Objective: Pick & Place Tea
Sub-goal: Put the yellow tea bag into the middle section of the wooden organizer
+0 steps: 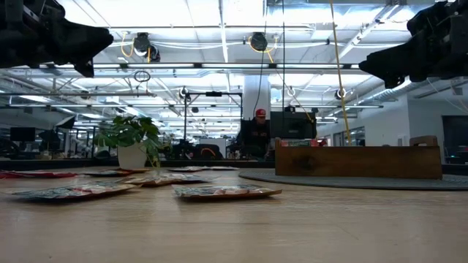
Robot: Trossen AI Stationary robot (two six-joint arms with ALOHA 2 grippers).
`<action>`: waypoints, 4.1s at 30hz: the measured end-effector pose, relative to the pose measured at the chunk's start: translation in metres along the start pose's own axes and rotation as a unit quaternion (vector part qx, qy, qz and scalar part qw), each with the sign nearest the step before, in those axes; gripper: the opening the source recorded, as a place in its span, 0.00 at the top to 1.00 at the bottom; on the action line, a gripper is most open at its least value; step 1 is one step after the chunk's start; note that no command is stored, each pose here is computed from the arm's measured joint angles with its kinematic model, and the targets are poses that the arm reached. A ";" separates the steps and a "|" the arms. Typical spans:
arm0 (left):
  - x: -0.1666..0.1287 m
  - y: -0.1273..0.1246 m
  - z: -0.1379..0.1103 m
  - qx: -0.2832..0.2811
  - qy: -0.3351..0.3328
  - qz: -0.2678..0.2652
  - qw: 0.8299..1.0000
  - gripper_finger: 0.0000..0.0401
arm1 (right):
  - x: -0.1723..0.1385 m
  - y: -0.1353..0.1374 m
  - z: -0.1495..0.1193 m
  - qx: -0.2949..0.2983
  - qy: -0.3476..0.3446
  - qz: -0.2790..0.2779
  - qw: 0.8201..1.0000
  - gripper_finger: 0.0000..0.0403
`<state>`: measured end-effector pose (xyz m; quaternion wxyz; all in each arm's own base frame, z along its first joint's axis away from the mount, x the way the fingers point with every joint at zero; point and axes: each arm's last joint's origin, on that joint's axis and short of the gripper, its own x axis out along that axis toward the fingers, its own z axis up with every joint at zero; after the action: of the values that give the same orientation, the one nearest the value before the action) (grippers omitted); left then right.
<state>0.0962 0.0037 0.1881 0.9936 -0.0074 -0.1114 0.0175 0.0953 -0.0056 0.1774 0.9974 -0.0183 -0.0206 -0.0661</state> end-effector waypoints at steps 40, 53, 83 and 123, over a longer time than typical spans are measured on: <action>0.098 -0.008 0.025 -0.201 0.452 0.124 0.860 0.32 | 0.000 0.000 0.000 0.000 0.000 0.000 1.000 0.63; 0.100 -0.027 -0.032 -0.179 0.625 0.167 0.742 0.31 | 0.000 0.000 0.000 0.000 0.000 0.000 1.000 0.63; 0.063 -0.013 -0.086 0.175 0.724 0.288 0.602 0.31 | 0.000 0.000 0.000 0.000 0.000 0.000 1.000 0.63; 0.090 -0.017 -0.092 0.249 0.673 0.180 0.673 0.31 | 0.000 0.000 0.000 0.000 0.000 0.000 1.000 0.63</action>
<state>0.2044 -0.0112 0.1187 0.7419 0.2102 0.5998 0.2137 0.0954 -0.0056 0.1773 0.9975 -0.0183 -0.0204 -0.0658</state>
